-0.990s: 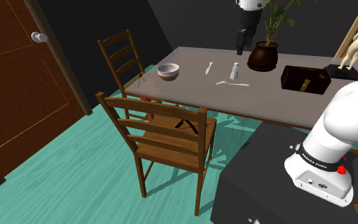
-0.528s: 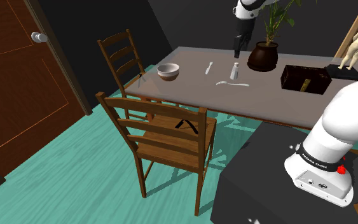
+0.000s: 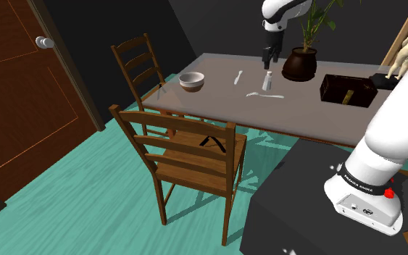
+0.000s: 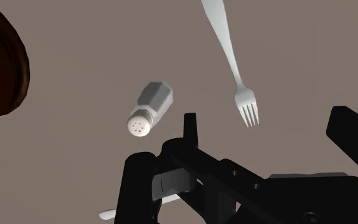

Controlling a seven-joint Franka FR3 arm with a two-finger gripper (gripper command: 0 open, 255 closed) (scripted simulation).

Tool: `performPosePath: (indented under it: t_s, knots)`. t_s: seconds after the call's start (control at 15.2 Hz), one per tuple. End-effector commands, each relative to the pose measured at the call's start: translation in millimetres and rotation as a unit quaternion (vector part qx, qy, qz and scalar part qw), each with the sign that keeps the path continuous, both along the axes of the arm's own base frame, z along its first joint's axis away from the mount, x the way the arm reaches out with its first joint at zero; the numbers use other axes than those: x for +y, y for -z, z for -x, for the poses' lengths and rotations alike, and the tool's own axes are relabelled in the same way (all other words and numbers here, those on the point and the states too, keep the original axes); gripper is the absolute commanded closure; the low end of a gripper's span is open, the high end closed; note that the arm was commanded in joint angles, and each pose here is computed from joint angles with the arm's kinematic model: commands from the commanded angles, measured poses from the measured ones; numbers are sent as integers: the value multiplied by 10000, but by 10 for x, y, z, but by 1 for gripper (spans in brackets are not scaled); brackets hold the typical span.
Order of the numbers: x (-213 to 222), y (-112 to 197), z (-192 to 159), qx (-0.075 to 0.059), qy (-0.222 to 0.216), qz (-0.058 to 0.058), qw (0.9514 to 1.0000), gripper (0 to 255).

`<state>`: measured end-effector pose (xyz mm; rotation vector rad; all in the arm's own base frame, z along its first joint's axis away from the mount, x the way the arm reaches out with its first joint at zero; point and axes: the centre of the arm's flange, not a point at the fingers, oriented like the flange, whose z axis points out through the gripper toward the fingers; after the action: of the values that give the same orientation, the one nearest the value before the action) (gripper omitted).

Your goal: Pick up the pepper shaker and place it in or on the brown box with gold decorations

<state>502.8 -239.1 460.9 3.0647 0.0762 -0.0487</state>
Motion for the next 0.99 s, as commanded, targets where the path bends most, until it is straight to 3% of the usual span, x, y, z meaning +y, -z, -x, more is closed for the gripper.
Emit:
performPosePath:
  t_s: [0.0,0.59,0.92]
  knots:
    - [-206,116,-125,49,37,-27,10000,0]
    - [-1147,738,-650,261,220,-150,9993,0]
    - [-1159,1001,-628,261,220,-150,9993,0]
